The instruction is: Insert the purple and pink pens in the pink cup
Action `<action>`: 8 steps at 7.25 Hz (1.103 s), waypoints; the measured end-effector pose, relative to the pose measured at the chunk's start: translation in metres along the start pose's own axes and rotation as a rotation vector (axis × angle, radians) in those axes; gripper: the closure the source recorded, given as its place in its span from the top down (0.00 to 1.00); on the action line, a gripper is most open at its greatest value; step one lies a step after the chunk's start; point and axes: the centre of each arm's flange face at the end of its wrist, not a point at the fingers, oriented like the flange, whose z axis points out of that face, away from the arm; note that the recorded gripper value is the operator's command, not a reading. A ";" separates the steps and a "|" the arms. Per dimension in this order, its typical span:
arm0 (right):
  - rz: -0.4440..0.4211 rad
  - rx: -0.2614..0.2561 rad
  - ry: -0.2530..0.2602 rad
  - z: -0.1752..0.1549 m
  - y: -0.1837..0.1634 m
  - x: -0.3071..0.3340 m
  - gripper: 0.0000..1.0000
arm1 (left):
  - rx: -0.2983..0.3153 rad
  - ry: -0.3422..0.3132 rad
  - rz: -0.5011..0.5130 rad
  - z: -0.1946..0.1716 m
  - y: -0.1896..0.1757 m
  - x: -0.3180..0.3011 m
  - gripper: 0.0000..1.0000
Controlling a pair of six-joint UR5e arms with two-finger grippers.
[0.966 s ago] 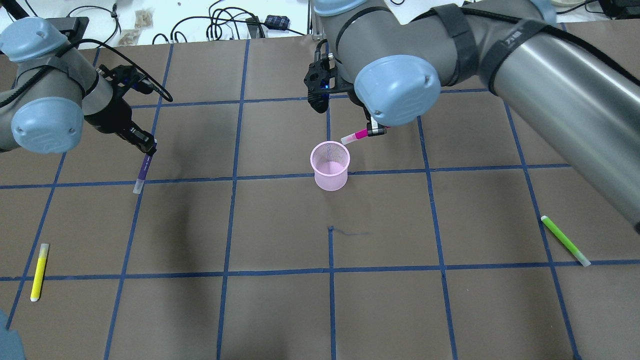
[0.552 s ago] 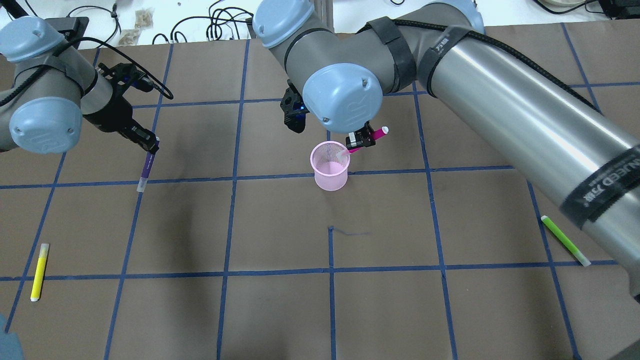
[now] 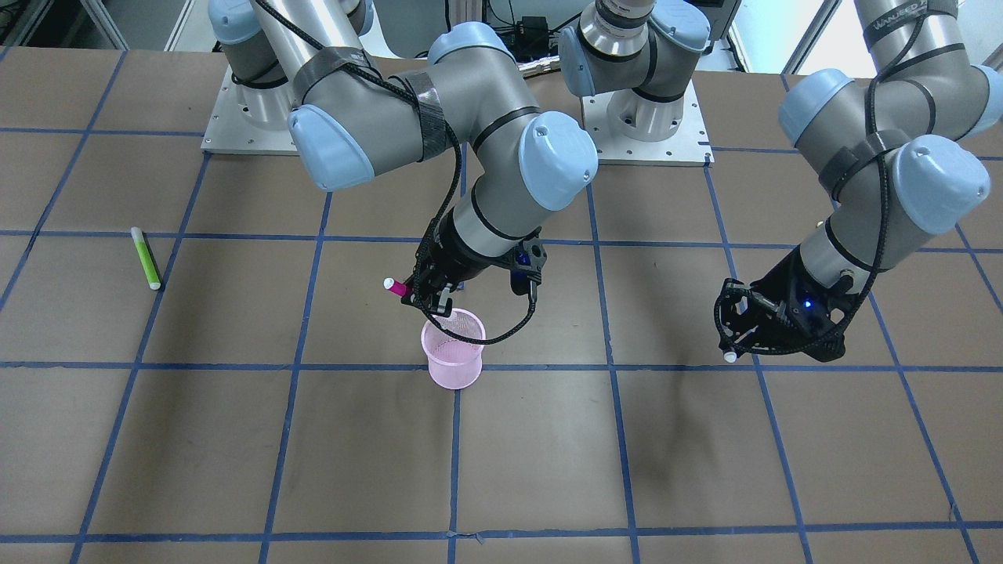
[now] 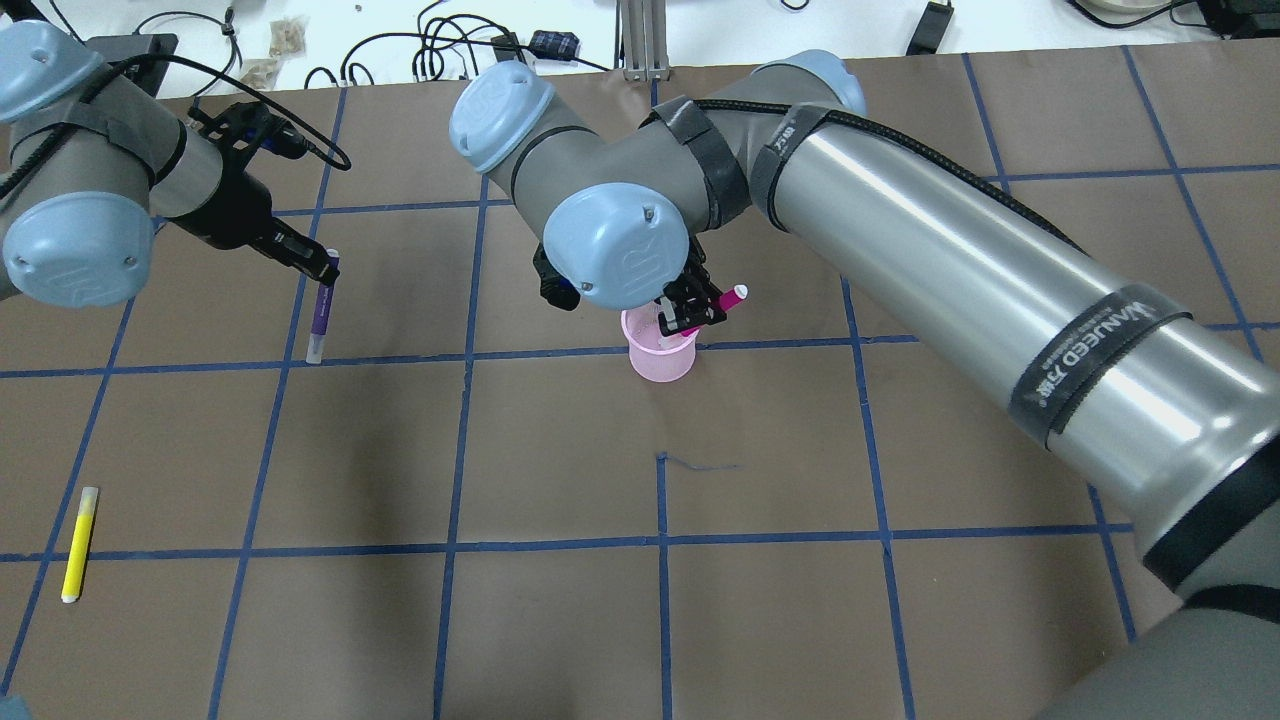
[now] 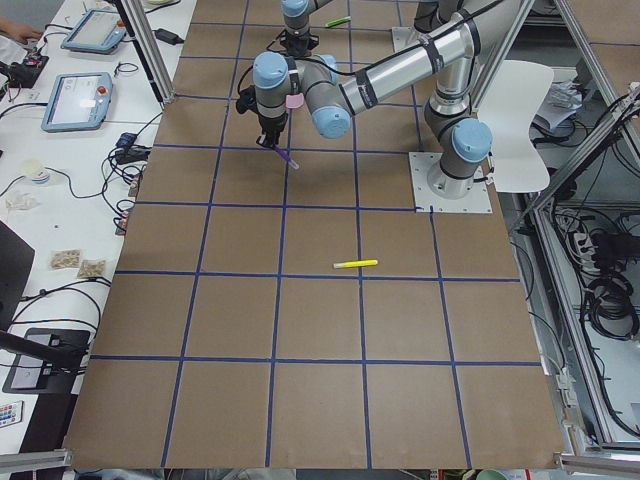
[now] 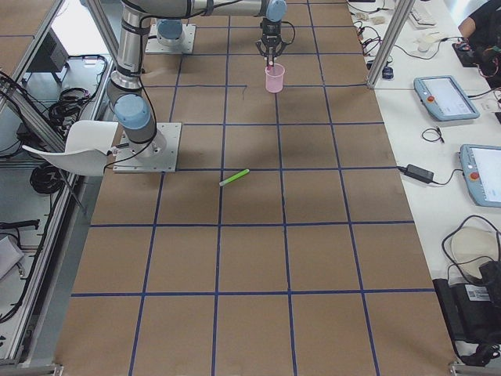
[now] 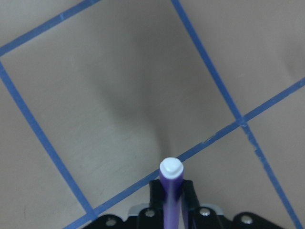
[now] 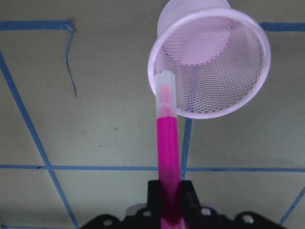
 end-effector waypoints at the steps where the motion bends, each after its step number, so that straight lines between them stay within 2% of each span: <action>1: 0.001 -0.001 0.001 0.000 -0.002 0.001 0.31 | 0.007 0.003 -0.001 -0.001 -0.001 0.001 0.00; 2: 0.005 -0.001 0.002 0.001 -0.004 0.003 0.52 | 0.010 0.003 -0.003 -0.002 -0.001 0.001 0.00; 3: 0.013 0.000 0.003 0.002 -0.006 0.004 0.61 | 0.012 0.002 -0.005 -0.003 -0.001 0.001 0.00; 4: 0.020 0.001 0.004 0.003 -0.008 0.006 0.90 | 0.014 0.002 -0.006 -0.003 -0.001 0.001 0.00; 6: 0.033 0.007 0.005 0.002 -0.006 0.008 0.90 | 0.020 -0.003 -0.003 -0.007 -0.002 0.003 0.00; 7: 0.052 0.018 0.008 -0.002 0.004 0.013 0.90 | 0.026 -0.009 0.002 -0.011 -0.003 0.006 0.00; 8: 0.097 0.048 0.011 -0.011 0.033 0.024 0.91 | 0.037 -0.017 -0.002 -0.015 -0.006 0.012 0.00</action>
